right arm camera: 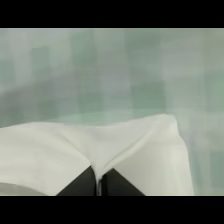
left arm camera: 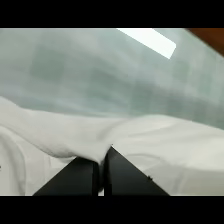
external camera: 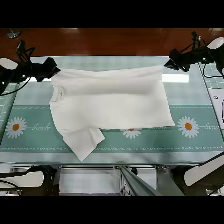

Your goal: Fold the shirts.

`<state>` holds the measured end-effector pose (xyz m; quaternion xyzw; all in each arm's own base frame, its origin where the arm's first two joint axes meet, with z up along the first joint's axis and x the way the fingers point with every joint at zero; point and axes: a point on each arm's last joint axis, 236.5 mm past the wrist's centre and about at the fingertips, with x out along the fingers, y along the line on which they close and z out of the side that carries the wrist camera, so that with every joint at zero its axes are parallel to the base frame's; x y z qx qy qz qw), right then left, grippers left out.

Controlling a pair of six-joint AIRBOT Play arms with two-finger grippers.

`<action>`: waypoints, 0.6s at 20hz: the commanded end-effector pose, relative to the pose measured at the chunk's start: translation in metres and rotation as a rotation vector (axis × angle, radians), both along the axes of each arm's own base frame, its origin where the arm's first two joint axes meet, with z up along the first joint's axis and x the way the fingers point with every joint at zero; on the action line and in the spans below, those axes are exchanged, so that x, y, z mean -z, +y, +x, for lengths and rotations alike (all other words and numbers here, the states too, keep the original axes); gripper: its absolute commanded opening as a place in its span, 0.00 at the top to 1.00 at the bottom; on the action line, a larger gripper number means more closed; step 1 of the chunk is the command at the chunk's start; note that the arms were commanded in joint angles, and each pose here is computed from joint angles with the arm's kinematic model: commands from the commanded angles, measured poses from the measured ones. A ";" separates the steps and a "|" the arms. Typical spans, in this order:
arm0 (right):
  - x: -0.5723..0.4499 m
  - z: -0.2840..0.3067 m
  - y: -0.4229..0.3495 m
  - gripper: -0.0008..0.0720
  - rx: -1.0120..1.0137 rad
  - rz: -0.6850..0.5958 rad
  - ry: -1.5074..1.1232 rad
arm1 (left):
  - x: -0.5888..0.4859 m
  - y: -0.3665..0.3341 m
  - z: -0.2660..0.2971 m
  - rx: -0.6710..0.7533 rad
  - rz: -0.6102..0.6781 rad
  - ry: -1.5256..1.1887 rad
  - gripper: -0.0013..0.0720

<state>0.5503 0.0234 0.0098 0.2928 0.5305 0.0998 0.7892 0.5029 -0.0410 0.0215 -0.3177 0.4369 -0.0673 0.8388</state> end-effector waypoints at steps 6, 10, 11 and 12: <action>0.062 -0.094 -0.019 0.95 -0.197 -0.127 0.367 | 0.057 0.003 -0.099 0.355 0.091 0.367 0.95; 0.088 -0.106 -0.003 0.26 -0.199 -0.120 0.420 | 0.085 -0.002 -0.118 0.372 0.043 0.488 0.04; 0.083 -0.110 -0.003 0.14 -0.217 -0.117 0.425 | 0.086 0.004 -0.124 0.381 0.056 0.518 0.02; 0.076 -0.114 -0.011 0.14 -0.216 -0.129 0.427 | 0.084 0.014 -0.133 0.372 0.072 0.558 0.02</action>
